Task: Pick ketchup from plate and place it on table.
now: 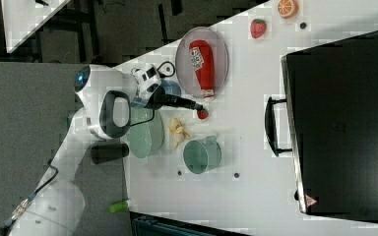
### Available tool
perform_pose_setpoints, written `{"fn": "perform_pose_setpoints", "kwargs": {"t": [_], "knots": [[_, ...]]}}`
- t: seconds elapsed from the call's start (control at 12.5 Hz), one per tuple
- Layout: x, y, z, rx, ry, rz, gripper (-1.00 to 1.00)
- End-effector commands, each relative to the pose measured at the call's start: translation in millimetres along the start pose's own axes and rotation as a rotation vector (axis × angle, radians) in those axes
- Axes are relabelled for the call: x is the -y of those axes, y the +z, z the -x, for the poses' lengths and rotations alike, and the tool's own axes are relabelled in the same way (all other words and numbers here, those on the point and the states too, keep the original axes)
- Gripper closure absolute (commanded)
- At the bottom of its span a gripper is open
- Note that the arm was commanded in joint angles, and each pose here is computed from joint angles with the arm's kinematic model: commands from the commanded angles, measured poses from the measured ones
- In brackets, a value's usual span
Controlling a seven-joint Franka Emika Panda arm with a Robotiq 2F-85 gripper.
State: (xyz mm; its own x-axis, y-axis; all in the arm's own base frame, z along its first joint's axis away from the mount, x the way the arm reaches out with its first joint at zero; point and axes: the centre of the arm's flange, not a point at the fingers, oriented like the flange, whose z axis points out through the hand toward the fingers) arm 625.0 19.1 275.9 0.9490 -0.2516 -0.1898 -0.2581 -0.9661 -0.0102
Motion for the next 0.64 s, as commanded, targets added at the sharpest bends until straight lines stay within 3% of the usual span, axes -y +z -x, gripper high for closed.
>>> {"fn": "perform_pose_setpoints", "kwargs": {"t": [0.08,0.64], "knots": [[24,-9,-14,-0.086,-0.113,-0.015,-1.00],[49,46,-75,-0.207,-0.177,0.002,-1.00]]}}
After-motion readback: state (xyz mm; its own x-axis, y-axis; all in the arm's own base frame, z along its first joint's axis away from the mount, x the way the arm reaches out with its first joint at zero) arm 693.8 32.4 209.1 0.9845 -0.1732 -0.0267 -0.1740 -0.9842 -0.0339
